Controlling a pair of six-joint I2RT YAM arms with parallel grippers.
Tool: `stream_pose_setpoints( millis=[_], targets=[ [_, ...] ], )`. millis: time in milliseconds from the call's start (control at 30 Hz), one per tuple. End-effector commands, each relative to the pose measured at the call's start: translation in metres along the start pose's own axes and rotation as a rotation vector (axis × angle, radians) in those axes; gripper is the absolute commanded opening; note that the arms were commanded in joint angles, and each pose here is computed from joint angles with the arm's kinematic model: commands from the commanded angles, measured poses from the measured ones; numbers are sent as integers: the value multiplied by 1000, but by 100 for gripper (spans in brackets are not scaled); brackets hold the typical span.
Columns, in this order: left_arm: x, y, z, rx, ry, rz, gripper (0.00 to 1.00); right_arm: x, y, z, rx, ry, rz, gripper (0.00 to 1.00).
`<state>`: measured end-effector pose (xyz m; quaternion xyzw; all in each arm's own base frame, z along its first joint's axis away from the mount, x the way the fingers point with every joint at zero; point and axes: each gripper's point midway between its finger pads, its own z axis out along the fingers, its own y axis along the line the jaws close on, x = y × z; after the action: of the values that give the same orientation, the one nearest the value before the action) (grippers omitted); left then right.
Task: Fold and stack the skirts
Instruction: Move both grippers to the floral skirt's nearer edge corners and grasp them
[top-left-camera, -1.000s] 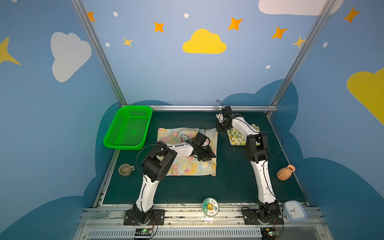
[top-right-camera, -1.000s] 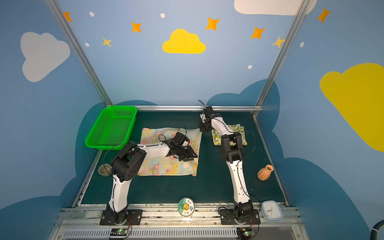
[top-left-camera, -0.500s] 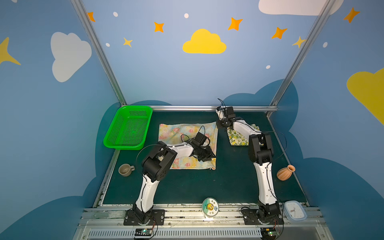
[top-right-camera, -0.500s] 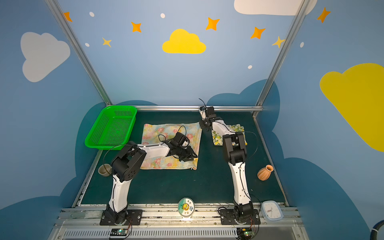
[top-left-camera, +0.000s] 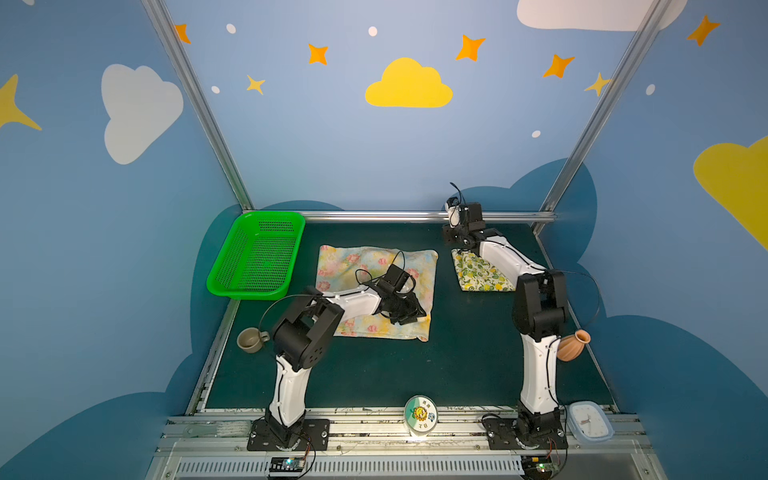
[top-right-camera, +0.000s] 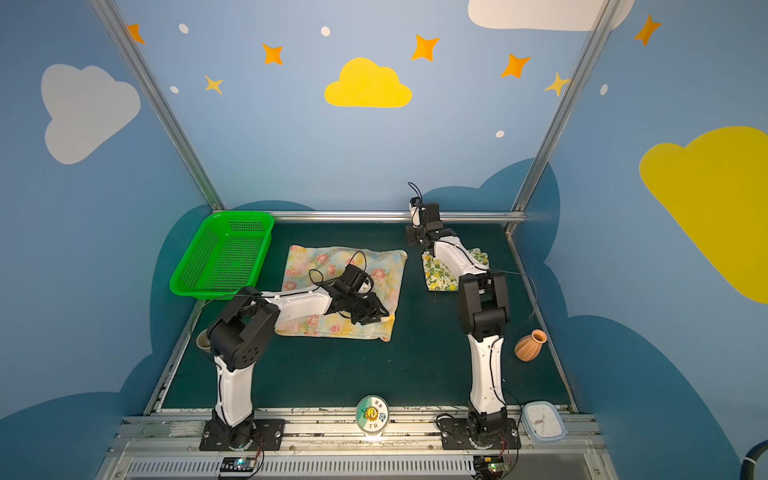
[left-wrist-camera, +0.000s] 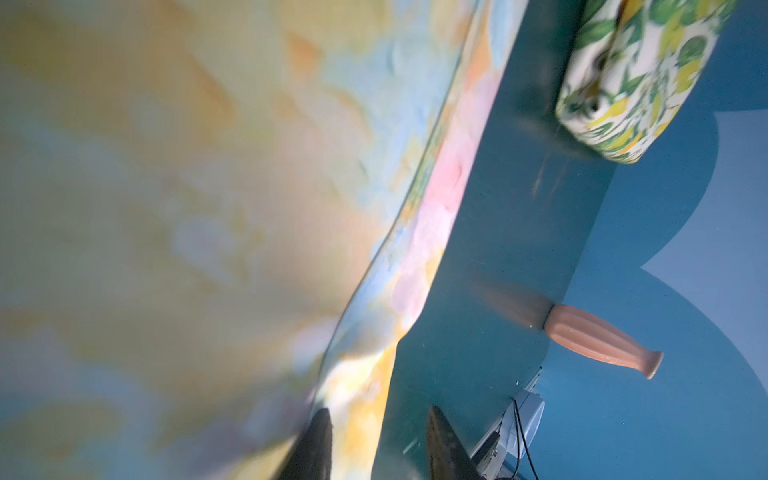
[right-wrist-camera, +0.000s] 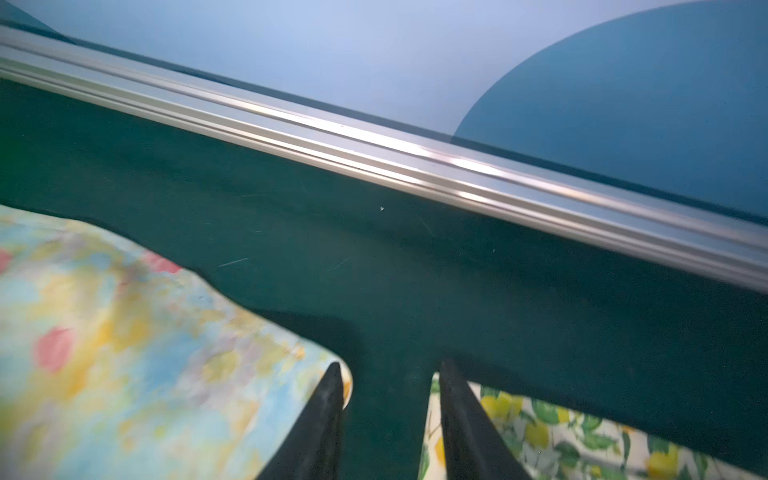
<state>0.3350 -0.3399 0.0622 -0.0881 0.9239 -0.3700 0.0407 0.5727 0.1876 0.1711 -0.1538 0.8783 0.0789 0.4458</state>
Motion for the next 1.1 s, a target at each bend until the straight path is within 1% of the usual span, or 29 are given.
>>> stream_pose_setpoints(
  millis=[0,67,133,200,267,333,367,400,467,600,700,767,900,967,1067],
  targets=[
    [-25,10,-61,-47,-121,-44,46,15,34,-39,-167,67,121,41],
    [-26,35,-86,-102,-148,-99,51,31,54,-56,-245,126,180,42],
    [-25,65,-112,-150,-182,-167,56,53,69,-71,-262,198,231,42],
    [-20,99,-134,-198,-222,-256,57,75,86,-83,-270,259,222,43],
    [-13,129,-154,-209,-258,-348,60,97,104,-93,-281,309,199,45],
    [-4,157,-170,-221,-292,-437,61,118,115,-102,-277,388,250,48],
    [1,169,-178,-228,-306,-482,62,130,119,-107,-274,448,303,49],
    [4,181,-185,-238,-320,-519,63,143,127,-114,-301,513,336,51],
    [8,195,-198,-249,-352,-552,64,163,140,-121,-351,594,342,52],
    [14,215,-218,-282,-405,-605,65,194,157,-133,-407,711,364,52],
    [12,222,-227,-255,-438,-640,65,205,166,-139,-437,732,384,53],
    [8,224,-229,-240,-451,-643,65,210,171,-141,-451,742,398,53],
    [-4,228,-223,-225,-443,-624,69,223,175,-144,-455,767,413,53],
    [-12,224,-217,-195,-421,-594,67,229,176,-148,-462,771,429,53],
    [-18,224,-211,-178,-416,-588,65,236,177,-155,-468,788,462,53]
  ],
)
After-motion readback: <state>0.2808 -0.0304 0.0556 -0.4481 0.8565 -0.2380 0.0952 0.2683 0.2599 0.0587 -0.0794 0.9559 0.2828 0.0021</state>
